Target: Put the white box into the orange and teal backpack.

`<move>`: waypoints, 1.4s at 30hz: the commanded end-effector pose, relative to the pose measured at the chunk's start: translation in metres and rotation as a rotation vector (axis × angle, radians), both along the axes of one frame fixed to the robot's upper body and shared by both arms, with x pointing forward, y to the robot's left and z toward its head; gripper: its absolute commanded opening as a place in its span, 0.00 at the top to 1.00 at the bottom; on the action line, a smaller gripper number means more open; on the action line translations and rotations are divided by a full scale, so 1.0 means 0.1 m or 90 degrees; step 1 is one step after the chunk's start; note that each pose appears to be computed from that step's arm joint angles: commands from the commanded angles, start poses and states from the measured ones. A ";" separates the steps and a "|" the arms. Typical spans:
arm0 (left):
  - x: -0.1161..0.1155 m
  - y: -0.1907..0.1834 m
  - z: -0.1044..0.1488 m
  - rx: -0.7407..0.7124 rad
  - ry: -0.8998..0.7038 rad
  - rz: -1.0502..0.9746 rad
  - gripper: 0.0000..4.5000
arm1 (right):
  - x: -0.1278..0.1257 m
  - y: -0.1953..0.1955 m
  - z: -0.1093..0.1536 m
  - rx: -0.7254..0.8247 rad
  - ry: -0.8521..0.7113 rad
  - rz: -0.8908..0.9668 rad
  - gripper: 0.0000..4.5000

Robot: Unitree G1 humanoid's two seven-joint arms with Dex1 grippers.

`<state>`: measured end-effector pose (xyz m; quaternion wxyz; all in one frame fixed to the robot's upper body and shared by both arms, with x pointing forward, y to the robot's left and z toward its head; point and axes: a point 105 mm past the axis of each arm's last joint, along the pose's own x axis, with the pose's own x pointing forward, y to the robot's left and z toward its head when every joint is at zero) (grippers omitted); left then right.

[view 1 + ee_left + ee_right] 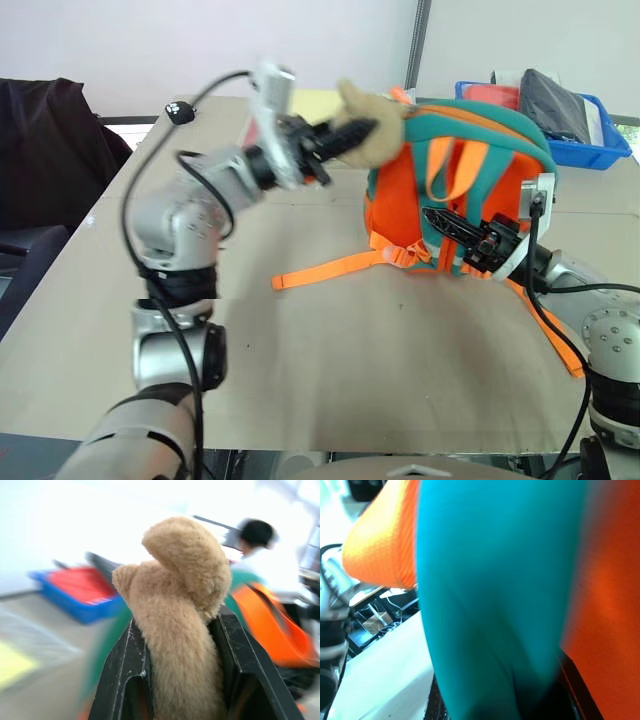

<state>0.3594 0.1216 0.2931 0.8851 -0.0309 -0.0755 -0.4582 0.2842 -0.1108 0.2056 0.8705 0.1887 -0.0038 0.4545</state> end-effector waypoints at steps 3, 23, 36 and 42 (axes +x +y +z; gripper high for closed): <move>0.42 0.24 -0.78 0.286 -0.002 0.144 0.81 | 0.01 -0.01 0.06 0.004 -0.018 -0.002 0.83; -0.06 -0.47 -1.80 0.501 0.073 -0.133 0.81 | -0.01 0.06 0.08 0.028 -0.016 -0.004 0.83; 0.00 -0.38 -1.25 0.282 0.049 -0.070 0.32 | -0.01 0.03 0.05 0.023 -0.014 -0.006 0.83; -0.22 0.05 -1.17 0.235 0.029 -0.050 0.01 | -0.03 -0.05 -0.04 -0.011 -0.011 -0.014 0.83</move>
